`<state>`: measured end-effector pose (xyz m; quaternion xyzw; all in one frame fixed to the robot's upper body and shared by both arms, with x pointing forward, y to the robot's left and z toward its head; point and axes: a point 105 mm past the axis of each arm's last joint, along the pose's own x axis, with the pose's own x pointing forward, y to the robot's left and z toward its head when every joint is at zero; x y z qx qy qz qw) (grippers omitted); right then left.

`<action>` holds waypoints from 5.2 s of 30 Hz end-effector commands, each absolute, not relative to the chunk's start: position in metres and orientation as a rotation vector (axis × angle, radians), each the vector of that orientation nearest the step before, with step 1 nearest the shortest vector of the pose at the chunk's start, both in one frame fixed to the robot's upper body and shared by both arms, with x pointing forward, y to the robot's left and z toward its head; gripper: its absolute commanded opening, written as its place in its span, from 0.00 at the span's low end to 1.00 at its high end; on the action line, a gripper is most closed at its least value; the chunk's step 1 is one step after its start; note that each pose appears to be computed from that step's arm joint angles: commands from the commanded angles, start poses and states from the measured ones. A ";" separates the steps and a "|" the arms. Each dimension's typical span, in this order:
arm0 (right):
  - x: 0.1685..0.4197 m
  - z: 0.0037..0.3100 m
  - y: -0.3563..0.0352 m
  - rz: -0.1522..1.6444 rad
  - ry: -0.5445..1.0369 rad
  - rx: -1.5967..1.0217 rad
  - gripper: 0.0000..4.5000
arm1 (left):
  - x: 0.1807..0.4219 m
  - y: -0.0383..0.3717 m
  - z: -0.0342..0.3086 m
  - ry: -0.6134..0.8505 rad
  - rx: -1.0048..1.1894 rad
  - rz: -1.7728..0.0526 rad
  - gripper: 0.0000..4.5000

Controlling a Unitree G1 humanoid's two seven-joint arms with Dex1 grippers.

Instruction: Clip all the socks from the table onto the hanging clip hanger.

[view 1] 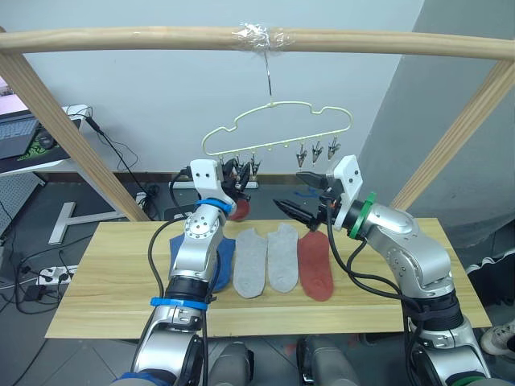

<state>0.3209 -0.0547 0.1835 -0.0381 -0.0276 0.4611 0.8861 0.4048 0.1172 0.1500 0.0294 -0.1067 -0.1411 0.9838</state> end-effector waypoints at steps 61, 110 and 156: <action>0.344 -0.040 -0.117 0.671 0.629 -0.300 0.87 | 0.398 0.129 0.153 -0.238 0.085 -0.246 0.00; 0.345 0.125 -0.018 0.950 -0.339 -0.756 0.01 | 0.377 0.120 0.138 0.090 -0.609 -0.474 0.00; 0.357 0.123 -0.013 0.929 -0.314 -0.697 0.01 | 0.373 0.122 0.142 0.074 -0.631 -0.488 0.00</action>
